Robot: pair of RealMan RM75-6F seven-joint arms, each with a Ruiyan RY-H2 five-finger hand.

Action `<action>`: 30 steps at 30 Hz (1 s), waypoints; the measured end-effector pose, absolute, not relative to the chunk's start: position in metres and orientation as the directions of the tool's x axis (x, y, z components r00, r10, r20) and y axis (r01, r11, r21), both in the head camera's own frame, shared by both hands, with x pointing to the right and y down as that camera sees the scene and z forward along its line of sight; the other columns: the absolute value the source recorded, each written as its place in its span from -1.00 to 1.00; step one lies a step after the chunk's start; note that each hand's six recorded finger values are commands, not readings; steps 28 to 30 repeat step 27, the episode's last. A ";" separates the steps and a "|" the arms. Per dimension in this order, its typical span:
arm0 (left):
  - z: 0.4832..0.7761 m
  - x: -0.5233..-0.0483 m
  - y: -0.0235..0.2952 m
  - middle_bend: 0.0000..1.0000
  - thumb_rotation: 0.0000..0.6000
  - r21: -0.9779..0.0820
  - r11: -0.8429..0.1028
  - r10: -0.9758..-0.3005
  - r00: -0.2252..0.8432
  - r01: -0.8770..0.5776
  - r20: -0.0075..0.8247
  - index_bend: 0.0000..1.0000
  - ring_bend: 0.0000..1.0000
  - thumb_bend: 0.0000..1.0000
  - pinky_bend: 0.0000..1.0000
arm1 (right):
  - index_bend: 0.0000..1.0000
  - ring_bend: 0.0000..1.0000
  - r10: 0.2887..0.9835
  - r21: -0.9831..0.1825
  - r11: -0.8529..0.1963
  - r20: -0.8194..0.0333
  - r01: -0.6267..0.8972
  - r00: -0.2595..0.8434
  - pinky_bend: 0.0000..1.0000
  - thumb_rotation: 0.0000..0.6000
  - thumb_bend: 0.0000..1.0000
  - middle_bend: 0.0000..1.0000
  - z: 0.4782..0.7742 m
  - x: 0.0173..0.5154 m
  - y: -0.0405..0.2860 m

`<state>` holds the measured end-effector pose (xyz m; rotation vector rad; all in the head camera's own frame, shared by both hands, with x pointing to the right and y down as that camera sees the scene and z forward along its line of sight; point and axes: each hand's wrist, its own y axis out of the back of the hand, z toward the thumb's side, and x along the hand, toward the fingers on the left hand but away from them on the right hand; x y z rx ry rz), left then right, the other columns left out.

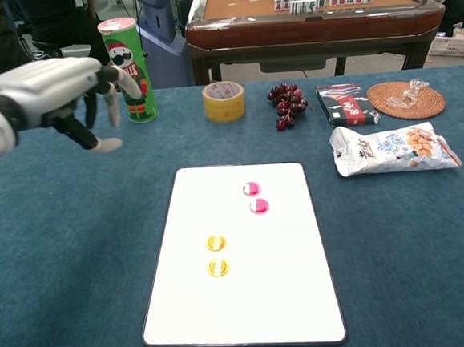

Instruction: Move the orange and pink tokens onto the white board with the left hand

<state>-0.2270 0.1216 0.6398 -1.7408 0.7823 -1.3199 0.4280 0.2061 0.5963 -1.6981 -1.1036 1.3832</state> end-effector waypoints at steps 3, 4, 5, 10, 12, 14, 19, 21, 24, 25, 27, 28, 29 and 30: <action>0.628 -0.264 0.128 -0.37 1.00 -0.885 -0.465 -0.869 0.206 -0.025 0.450 -0.46 -0.26 -0.40 0.27 | -0.06 0.00 0.912 -0.893 -0.411 -0.403 0.185 0.081 0.22 1.00 -0.50 0.00 0.594 0.425 0.203; 0.626 -0.276 0.130 -0.39 1.00 -0.886 -0.462 -0.874 0.185 -0.026 0.450 -0.46 -0.27 -0.40 0.26 | -0.06 0.00 0.912 -0.893 -0.410 -0.402 0.184 0.082 0.22 1.00 -0.50 0.00 0.593 0.425 0.202; 0.622 -0.292 0.134 -0.40 1.00 -0.887 -0.462 -0.878 0.157 -0.024 0.453 -0.46 -0.28 -0.40 0.25 | -0.06 0.00 0.913 -0.894 -0.409 -0.400 0.184 0.084 0.22 1.00 -0.50 0.00 0.592 0.423 0.201; 0.605 -0.355 0.152 -0.42 1.00 -0.892 -0.451 -0.892 0.049 -0.007 0.450 -0.46 -0.30 -0.40 0.20 | -0.06 0.00 0.916 -0.896 -0.400 -0.390 0.190 0.091 0.22 1.00 -0.50 0.00 0.587 0.419 0.195; 0.599 -0.378 0.163 -0.42 1.00 -0.894 -0.448 -0.894 0.005 -0.005 0.448 -0.46 -0.31 -0.40 0.19 | -0.06 0.00 0.917 -0.896 -0.398 -0.387 0.198 0.094 0.22 1.00 -0.50 0.00 0.585 0.417 0.191; 0.592 -0.399 0.173 -0.42 1.00 -0.897 -0.442 -0.896 -0.039 -0.006 0.442 -0.46 -0.31 -0.40 0.19 | -0.06 0.00 0.918 -0.895 -0.396 -0.385 0.203 0.094 0.22 1.00 -0.50 0.00 0.584 0.416 0.188; 0.572 -0.446 0.197 -0.42 1.00 -0.915 -0.402 -0.904 -0.152 -0.011 0.399 -0.46 -0.32 -0.40 0.18 | -0.06 0.00 0.919 -0.896 -0.393 -0.383 0.207 0.090 0.22 1.00 -0.50 0.00 0.582 0.415 0.184; 0.566 -0.461 0.205 -0.42 1.00 -0.921 -0.389 -0.905 -0.188 -0.006 0.383 -0.46 -0.32 -0.40 0.18 | -0.06 0.00 0.920 -0.896 -0.393 -0.383 0.208 0.086 0.22 1.00 -0.50 0.00 0.581 0.416 0.184; 0.556 -0.479 0.217 -0.42 1.00 -0.930 -0.367 -0.906 -0.230 0.014 0.354 -0.46 -0.32 -0.40 0.18 | -0.06 0.00 0.920 -0.896 -0.391 -0.382 0.210 0.081 0.22 1.00 -0.50 0.00 0.579 0.416 0.185; 0.552 -0.484 0.221 -0.42 1.00 -0.934 -0.357 -0.909 -0.238 0.023 0.342 -0.46 -0.32 -0.40 0.18 | -0.06 0.00 0.921 -0.897 -0.390 -0.382 0.209 0.080 0.22 1.00 -0.50 0.00 0.578 0.417 0.185; 0.548 -0.489 0.224 -0.42 1.00 -0.939 -0.341 -0.915 -0.242 0.042 0.322 -0.45 -0.32 -0.40 0.18 | -0.06 0.00 0.920 -0.896 -0.392 -0.384 0.207 0.077 0.22 1.00 -0.50 0.00 0.577 0.417 0.187; 0.548 -0.489 0.224 -0.42 1.00 -0.939 -0.341 -0.915 -0.242 0.042 0.322 -0.45 -0.32 -0.40 0.18 | -0.06 0.00 0.920 -0.896 -0.392 -0.384 0.207 0.077 0.22 1.00 -0.50 0.00 0.577 0.417 0.187; 0.548 -0.489 0.224 -0.42 1.00 -0.939 -0.341 -0.915 -0.242 0.042 0.322 -0.45 -0.32 -0.40 0.18 | -0.06 0.00 0.920 -0.896 -0.392 -0.384 0.207 0.077 0.22 1.00 -0.50 0.00 0.577 0.417 0.187; 0.548 -0.489 0.224 -0.42 1.00 -0.939 -0.341 -0.915 -0.242 0.042 0.322 -0.45 -0.32 -0.40 0.18 | -0.06 0.00 0.920 -0.896 -0.392 -0.384 0.207 0.077 0.22 1.00 -0.50 0.00 0.577 0.417 0.187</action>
